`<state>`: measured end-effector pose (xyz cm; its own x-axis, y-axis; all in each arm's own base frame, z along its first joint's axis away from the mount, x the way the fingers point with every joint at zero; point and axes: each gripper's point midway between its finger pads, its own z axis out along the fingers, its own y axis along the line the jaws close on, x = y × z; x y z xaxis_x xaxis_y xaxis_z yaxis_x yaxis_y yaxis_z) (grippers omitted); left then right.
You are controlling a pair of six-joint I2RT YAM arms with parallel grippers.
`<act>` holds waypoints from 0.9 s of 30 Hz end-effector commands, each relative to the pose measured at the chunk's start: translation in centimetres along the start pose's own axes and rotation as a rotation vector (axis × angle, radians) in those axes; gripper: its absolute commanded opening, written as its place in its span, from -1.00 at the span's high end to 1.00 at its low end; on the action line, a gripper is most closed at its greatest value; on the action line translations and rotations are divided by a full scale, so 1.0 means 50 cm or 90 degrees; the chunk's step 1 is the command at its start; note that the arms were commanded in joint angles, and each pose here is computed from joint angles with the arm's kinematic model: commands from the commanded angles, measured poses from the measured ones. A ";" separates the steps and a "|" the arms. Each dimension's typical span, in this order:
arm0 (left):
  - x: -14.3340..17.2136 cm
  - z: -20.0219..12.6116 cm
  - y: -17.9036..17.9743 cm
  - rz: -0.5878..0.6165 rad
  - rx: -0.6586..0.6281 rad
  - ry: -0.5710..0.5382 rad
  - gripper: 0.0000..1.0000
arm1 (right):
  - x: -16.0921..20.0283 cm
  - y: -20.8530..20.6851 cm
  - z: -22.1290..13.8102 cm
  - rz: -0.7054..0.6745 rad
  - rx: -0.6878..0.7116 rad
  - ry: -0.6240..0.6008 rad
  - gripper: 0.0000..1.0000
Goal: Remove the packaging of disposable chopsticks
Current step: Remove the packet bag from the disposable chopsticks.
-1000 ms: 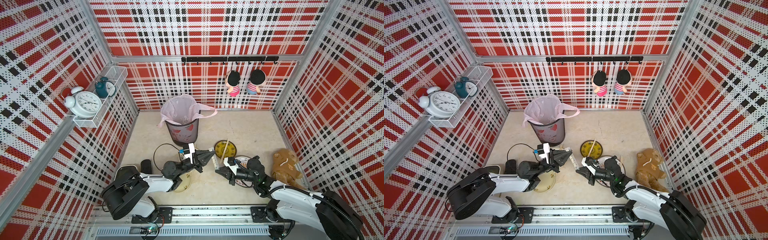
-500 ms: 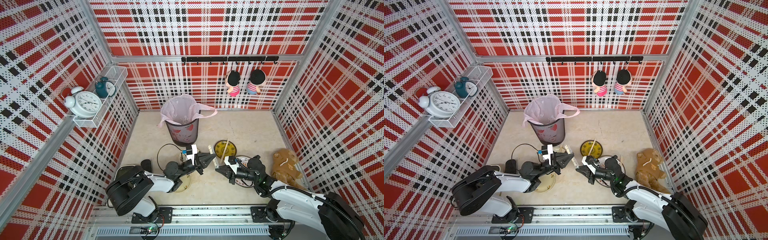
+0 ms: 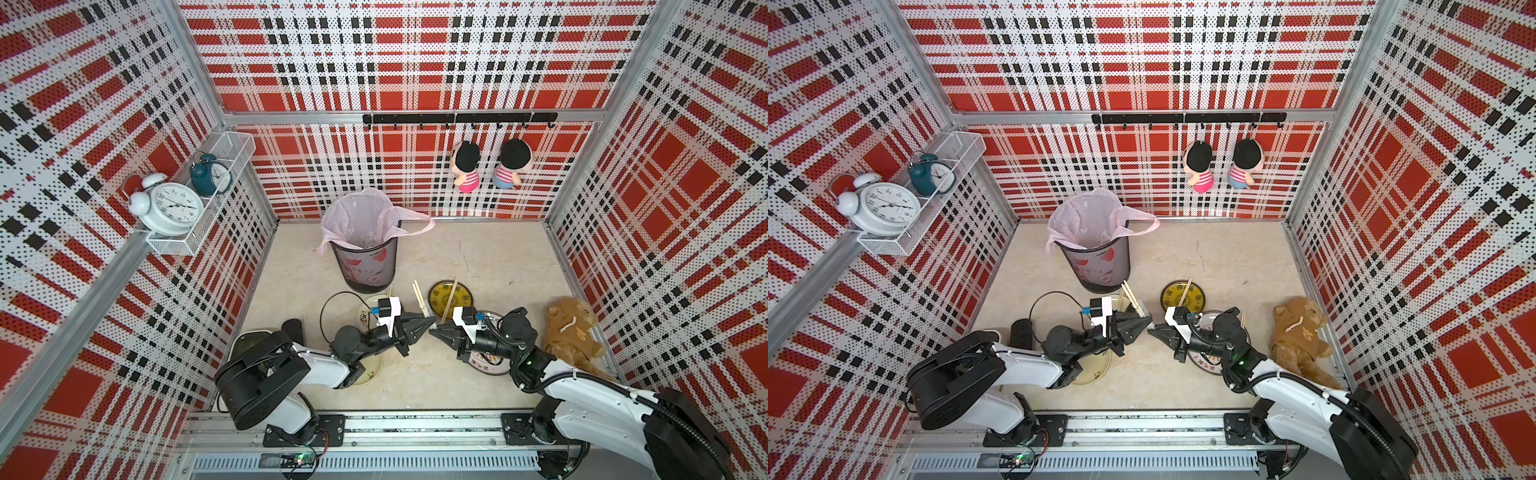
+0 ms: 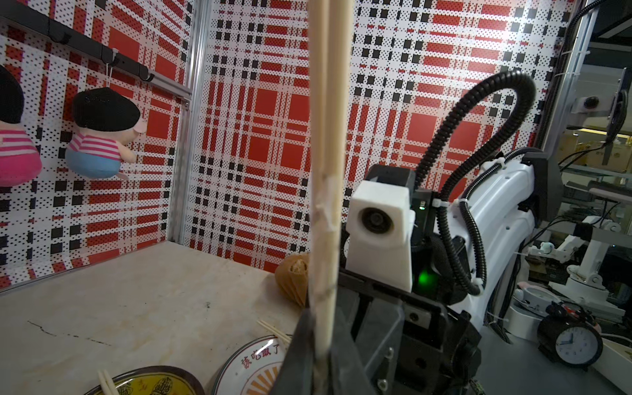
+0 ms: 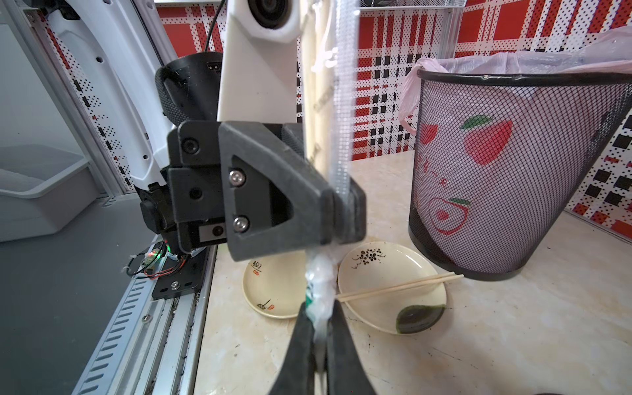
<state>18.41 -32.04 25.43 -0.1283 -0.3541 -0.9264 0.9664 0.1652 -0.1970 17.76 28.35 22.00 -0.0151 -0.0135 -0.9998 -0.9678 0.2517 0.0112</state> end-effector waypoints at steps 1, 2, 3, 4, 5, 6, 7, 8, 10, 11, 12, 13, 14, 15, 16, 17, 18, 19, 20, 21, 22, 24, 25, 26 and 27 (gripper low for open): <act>0.121 -0.025 0.007 -0.065 -0.014 0.137 0.70 | -0.166 0.020 -0.022 -0.125 -0.006 -0.173 1.00; 0.120 -0.024 0.004 -0.064 -0.009 0.136 0.67 | -0.163 0.019 -0.021 -0.124 -0.005 -0.171 1.00; 0.117 -0.023 0.002 -0.063 -0.008 0.134 0.67 | -0.158 0.017 -0.020 -0.119 -0.003 -0.167 1.00; 0.113 -0.023 0.002 -0.062 -0.007 0.131 0.67 | -0.151 0.016 -0.019 -0.115 -0.002 -0.163 1.00; 0.109 -0.022 0.002 -0.060 -0.007 0.128 0.67 | -0.143 0.014 -0.018 -0.111 0.000 -0.159 1.00; 0.103 -0.020 0.001 -0.057 -0.007 0.124 0.68 | -0.136 0.012 -0.018 -0.108 0.004 -0.156 1.00; 0.098 -0.018 0.000 -0.055 -0.004 0.121 0.68 | -0.129 0.011 -0.018 -0.105 0.005 -0.153 1.00; 0.090 -0.015 -0.003 -0.052 0.000 0.116 0.69 | -0.120 0.009 -0.018 -0.100 0.008 -0.147 1.00; 0.077 -0.010 -0.007 -0.046 0.008 0.108 0.65 | -0.105 0.006 -0.018 -0.090 0.012 -0.139 1.00; 0.070 -0.008 -0.007 -0.044 0.009 0.102 0.55 | -0.098 0.006 -0.018 -0.086 0.012 -0.137 1.00; 0.060 -0.004 -0.008 -0.040 0.010 0.095 0.43 | -0.089 0.005 -0.017 -0.081 0.014 -0.131 1.00; 0.052 -0.002 -0.010 -0.035 0.012 0.088 0.32 | -0.083 0.004 -0.017 -0.078 0.015 -0.127 1.00; 0.038 0.002 -0.013 -0.028 0.015 0.078 0.17 | -0.076 0.003 -0.017 -0.074 0.016 -0.123 1.00; 0.025 0.005 -0.013 -0.022 0.016 0.067 0.01 | -0.070 0.003 -0.016 -0.072 0.017 -0.120 1.00; 0.011 0.007 -0.014 -0.014 0.015 0.055 -0.09 | -0.065 0.002 -0.016 -0.069 0.018 -0.117 1.00; -0.007 0.008 -0.013 -0.005 0.009 0.040 -0.19 | -0.061 0.002 -0.016 -0.067 0.017 -0.114 1.00; -0.025 0.008 -0.012 0.004 0.004 0.025 -0.29 | -0.057 0.002 -0.016 -0.064 0.018 -0.110 1.00; -0.038 0.008 -0.011 0.012 0.000 0.013 -0.35 | -0.054 0.003 -0.016 -0.063 0.016 -0.108 1.00; -0.058 0.007 -0.014 0.024 -0.001 -0.002 -0.40 | -0.050 0.004 -0.015 -0.059 0.013 -0.104 1.00; -0.073 0.007 -0.015 0.033 -0.004 -0.014 -0.43 | -0.049 0.005 -0.014 -0.058 0.010 -0.101 1.00; -0.092 0.007 -0.016 0.044 -0.008 -0.029 -0.45 | -0.045 0.006 -0.013 -0.056 0.008 -0.098 1.00; -0.125 0.008 -0.017 0.061 -0.015 -0.053 -0.53 | -0.043 0.007 -0.012 -0.054 0.003 -0.096 1.00; -0.140 0.010 -0.016 0.068 -0.018 -0.061 -0.54 | -0.040 0.008 -0.011 -0.052 0.000 -0.093 1.00; -0.155 0.014 -0.016 0.077 -0.018 -0.068 -0.54 | -0.039 0.009 -0.010 -0.052 -0.003 -0.092 1.00; -0.164 0.016 -0.017 0.081 -0.016 -0.073 -0.53 | -0.037 0.010 -0.010 -0.051 -0.005 -0.090 1.00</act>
<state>18.03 -30.31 31.73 -0.0250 -0.4144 -0.9098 0.9729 0.1992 -0.1174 17.66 27.95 23.74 0.0835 0.0914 -0.9923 -0.9615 0.2691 -0.0561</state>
